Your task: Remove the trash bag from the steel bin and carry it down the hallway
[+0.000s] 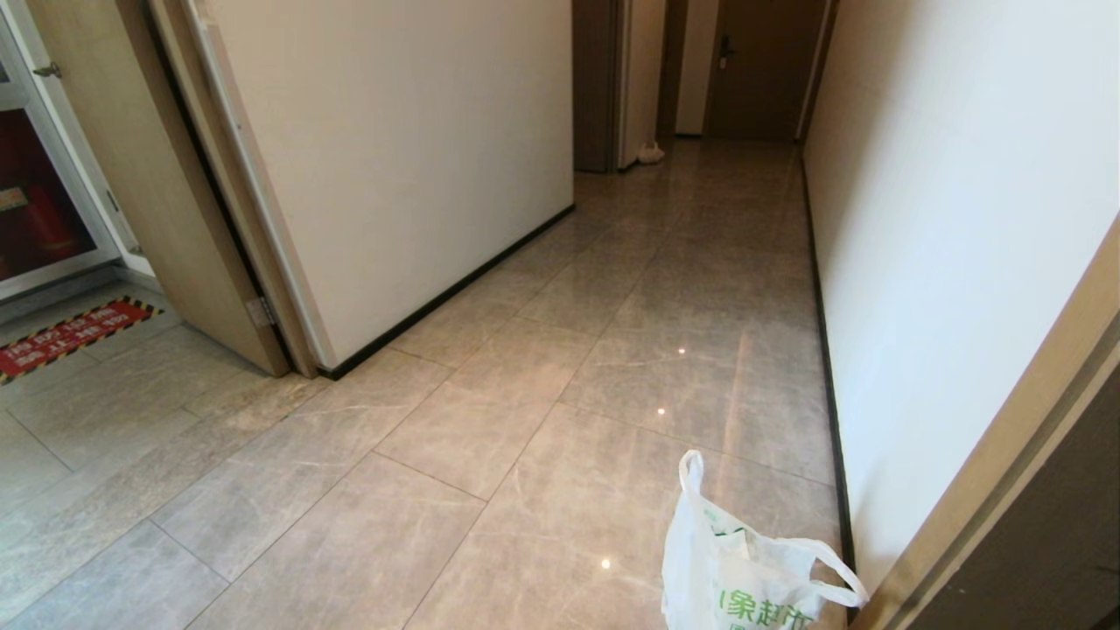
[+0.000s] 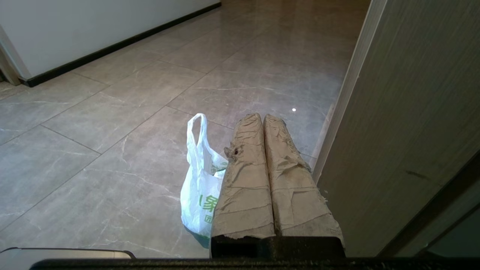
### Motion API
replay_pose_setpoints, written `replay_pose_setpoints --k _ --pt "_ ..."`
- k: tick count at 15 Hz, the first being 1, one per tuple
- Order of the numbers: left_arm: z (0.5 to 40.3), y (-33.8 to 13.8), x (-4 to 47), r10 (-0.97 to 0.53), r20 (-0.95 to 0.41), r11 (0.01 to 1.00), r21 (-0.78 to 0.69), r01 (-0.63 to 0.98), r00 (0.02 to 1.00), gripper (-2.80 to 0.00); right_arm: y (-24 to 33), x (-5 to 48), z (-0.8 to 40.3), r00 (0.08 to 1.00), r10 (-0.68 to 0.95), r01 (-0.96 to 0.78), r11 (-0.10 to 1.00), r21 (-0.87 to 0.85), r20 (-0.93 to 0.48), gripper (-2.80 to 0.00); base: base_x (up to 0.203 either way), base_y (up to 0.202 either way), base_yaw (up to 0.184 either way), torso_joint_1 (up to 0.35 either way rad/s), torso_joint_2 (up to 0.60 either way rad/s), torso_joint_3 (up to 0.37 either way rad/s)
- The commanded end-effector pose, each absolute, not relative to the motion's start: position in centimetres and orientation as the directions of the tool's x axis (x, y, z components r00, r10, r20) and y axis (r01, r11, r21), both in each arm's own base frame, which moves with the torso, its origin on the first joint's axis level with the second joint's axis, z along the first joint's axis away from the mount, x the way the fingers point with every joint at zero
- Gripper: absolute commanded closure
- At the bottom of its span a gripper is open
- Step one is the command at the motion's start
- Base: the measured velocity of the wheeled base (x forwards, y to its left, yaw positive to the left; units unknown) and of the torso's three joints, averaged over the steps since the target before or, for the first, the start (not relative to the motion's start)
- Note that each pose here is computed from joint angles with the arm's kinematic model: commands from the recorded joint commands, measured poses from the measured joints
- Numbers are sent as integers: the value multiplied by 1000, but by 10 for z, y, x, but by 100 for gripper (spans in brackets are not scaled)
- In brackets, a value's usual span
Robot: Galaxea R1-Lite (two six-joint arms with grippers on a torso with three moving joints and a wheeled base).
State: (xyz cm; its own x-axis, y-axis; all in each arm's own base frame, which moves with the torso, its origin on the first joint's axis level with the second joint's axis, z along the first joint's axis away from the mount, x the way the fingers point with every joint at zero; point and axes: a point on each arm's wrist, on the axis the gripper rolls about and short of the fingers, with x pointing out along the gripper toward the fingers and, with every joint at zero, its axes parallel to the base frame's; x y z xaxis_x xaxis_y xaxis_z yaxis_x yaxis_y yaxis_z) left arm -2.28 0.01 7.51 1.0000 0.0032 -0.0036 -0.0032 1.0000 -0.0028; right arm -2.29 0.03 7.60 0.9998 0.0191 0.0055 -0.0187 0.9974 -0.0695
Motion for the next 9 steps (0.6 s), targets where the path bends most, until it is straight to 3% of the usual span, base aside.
replay_pose_setpoints --k 1,9 --pt "75 0 -23 3 -4 1000 -3 -3 1000 0 0 -23 76 1000 18 -18 998 -66 5 0 0 0 0 0 0 0" --pt "75 0 -23 5 -5 1000 -3 -5 1000 0 0 -23 76 1000 12 -12 998 -66 5 0 0 0 0 0 0 0"
